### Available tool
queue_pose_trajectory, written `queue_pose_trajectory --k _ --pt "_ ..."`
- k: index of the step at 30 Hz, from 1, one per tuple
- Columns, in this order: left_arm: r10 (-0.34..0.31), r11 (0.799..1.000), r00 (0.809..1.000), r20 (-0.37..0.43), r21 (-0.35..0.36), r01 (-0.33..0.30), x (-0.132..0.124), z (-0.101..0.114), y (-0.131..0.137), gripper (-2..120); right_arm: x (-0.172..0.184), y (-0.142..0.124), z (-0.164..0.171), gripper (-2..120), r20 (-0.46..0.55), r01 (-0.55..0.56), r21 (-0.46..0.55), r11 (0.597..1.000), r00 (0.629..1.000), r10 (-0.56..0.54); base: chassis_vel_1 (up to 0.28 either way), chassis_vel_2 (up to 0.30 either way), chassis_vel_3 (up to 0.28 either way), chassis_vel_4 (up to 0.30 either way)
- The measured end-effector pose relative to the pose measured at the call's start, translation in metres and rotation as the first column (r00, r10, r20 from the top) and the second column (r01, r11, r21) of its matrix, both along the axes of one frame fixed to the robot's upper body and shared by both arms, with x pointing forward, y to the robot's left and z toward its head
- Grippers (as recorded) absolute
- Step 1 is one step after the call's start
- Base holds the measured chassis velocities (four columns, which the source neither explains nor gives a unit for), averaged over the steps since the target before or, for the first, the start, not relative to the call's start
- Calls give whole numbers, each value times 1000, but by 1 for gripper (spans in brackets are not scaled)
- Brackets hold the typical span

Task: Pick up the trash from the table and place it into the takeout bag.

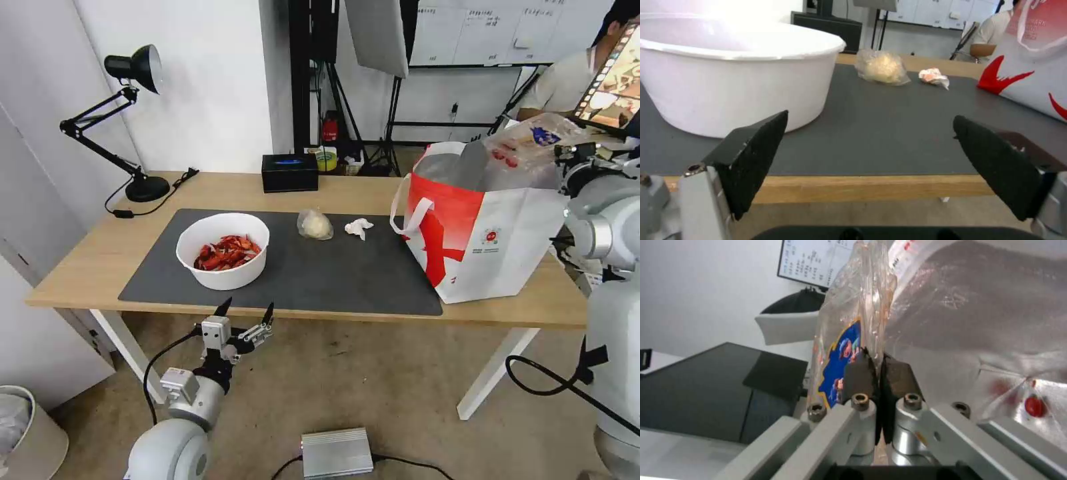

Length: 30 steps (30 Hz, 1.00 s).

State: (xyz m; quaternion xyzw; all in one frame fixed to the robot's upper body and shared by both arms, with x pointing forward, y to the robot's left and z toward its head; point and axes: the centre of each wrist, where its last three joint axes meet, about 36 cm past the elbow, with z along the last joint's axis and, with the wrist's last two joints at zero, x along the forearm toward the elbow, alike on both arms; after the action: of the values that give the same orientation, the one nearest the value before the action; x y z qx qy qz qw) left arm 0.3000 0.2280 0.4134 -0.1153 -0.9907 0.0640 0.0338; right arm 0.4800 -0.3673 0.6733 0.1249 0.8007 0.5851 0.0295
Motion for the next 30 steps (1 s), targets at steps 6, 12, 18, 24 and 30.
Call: queue_pose_trajectory --k 6,12,18,24,30 --pt "1 1000 1000 3 -3 -1 0 1 -1 100 0 3 -3 10 -19 -10 0 1000 1000 10 0 0 0 0" --pt "2 1000 1000 5 -3 -2 0 2 -1 100 -2 5 -6 29 -29 -16 -2 1000 999 16 0 0 0 0" --pt "3 1000 1000 5 -4 -3 -1 2 -1 100 -3 5 -9 46 -36 -16 0 1000 999 16 0 0 0 0" --pt "5 1000 1000 6 -5 -5 -1 2 -1 100 -5 6 -10 51 -37 -18 -2 1000 999 18 0 0 0 0" --pt "5 1000 1000 9 -5 -5 -1 3 -1 100 -10 10 -13 51 -5 -16 -39 999 1000 15 0 0 0 0"
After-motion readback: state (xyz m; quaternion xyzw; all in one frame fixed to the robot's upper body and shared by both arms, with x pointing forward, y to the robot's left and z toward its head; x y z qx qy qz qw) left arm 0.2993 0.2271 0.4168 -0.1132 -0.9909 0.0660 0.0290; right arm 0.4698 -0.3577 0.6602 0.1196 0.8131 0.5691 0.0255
